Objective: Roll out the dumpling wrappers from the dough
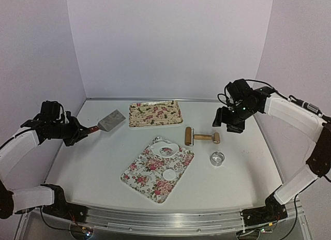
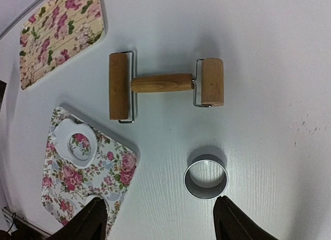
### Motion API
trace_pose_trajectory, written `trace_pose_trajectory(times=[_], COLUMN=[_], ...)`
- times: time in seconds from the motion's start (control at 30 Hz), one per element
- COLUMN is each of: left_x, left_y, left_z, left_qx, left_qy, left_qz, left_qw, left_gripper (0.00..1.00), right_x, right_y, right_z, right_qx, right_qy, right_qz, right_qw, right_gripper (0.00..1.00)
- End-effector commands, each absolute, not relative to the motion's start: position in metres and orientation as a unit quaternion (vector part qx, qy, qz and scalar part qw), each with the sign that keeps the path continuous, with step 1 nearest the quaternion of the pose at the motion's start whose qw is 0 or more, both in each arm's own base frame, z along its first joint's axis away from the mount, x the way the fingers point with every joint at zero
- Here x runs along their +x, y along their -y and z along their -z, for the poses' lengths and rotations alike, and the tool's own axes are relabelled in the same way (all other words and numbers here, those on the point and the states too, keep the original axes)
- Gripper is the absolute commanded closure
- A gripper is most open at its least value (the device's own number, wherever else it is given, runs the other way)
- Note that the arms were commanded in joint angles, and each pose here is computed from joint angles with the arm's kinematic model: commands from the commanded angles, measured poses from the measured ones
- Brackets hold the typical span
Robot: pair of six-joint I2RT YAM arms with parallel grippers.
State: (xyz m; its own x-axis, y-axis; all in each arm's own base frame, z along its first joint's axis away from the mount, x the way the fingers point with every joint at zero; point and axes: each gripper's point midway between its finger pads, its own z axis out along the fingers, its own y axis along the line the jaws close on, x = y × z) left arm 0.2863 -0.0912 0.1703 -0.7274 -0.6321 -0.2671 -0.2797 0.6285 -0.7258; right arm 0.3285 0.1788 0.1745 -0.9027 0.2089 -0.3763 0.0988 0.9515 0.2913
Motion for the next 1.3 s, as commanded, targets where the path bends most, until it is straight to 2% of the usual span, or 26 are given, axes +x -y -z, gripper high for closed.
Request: trace_pose_trajectory(times=[0.0, 0.17, 0.43, 0.63, 0.77, 0.97, 1.27], left_x=[0.287, 0.269, 0.226, 0.195, 0.192, 0.193, 0.193], left_y=[0.110, 0.144, 0.188, 0.234, 0.241, 0.246, 0.254], left_z=[-0.217, -0.244, -0.264, -0.266, -0.282, -0.284, -0.276], left_qx=[-0.151, -0.043, 0.068, 0.136, 0.159, 0.170, 0.183], left_qy=[-0.865, -0.846, -0.808, -0.788, -0.764, -0.749, -0.740], left_qz=[0.377, 0.461, 0.556, 0.591, 0.617, 0.635, 0.645], left_qw=[0.295, 0.266, 0.186, 0.108, 0.102, 0.082, 0.055], left_gripper=[1.00, 1.00, 1.00, 1.00, 1.00, 1.00, 1.00], right_x=[0.322, 0.308, 0.287, 0.274, 0.263, 0.239, 0.247], right_y=[-0.204, -0.245, -0.291, -0.303, -0.302, -0.313, -0.319], right_z=[-0.201, -0.213, -0.232, -0.239, -0.227, -0.223, -0.226], right_qx=[0.013, -0.046, -0.108, -0.130, -0.126, -0.138, -0.127], right_qy=[-0.960, -0.943, -0.888, -0.859, -0.857, -0.843, -0.840], right_qz=[-0.200, -0.299, -0.442, -0.494, -0.500, -0.519, -0.526], right_qw=[0.196, 0.139, 0.072, 0.034, 0.006, -0.037, -0.030], right_gripper=[0.28, 0.26, 0.14, 0.12, 0.11, 0.22, 0.45])
